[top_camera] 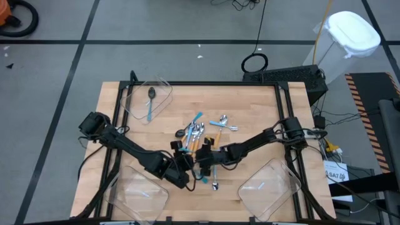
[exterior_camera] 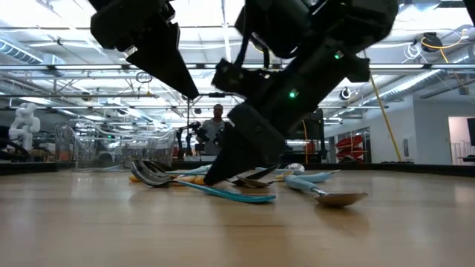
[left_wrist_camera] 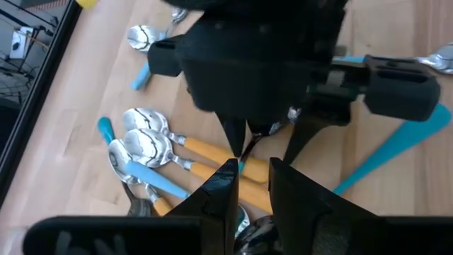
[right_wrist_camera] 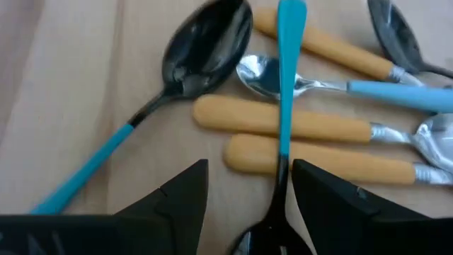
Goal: Sort silverware by color (type)
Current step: Put the blue spoon into the top left transparent bin
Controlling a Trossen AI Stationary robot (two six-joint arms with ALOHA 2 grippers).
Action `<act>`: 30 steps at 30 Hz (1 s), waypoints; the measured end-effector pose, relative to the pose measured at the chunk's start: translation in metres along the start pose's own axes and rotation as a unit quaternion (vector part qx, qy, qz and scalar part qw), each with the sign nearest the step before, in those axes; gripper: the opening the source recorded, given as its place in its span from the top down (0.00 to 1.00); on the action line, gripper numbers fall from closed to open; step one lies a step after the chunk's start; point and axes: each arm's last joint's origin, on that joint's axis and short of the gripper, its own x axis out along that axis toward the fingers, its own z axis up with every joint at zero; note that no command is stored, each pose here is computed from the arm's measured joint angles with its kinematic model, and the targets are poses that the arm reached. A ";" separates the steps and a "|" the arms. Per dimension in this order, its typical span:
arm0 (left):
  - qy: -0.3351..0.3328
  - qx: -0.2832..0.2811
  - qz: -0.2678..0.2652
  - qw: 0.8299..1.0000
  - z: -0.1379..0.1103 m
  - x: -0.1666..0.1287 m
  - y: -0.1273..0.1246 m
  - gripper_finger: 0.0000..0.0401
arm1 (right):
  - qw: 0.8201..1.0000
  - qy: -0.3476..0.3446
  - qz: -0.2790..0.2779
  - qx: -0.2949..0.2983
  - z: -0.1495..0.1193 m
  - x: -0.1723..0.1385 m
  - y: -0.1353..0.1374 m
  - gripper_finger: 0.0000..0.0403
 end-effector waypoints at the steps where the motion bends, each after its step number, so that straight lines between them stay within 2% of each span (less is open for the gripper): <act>1: 0.000 0.000 -0.001 1.000 -0.001 -0.001 -0.001 0.80 | 1.000 0.004 -0.001 -0.002 0.003 0.000 0.001 0.51; 11: -0.007 -0.006 -0.009 1.000 -0.005 -0.009 -0.011 0.80 | 1.000 0.018 -0.006 -0.002 0.012 0.000 0.000 0.53; 14: -0.009 -0.005 -0.012 1.000 -0.006 -0.011 -0.013 0.80 | 0.999 0.037 -0.015 0.017 0.010 0.002 -0.006 0.53; 17: -0.011 -0.007 -0.013 1.000 -0.006 -0.013 -0.015 0.80 | 0.998 0.054 -0.001 0.043 0.009 0.003 -0.011 0.55; 21: -0.011 -0.009 -0.013 1.000 -0.006 -0.012 -0.014 0.80 | 0.995 0.067 0.009 0.068 0.008 0.004 -0.016 0.63; 30: -0.016 -0.009 -0.001 1.000 -0.006 -0.012 -0.014 0.80 | 0.995 0.073 0.015 0.073 0.008 0.005 -0.019 0.87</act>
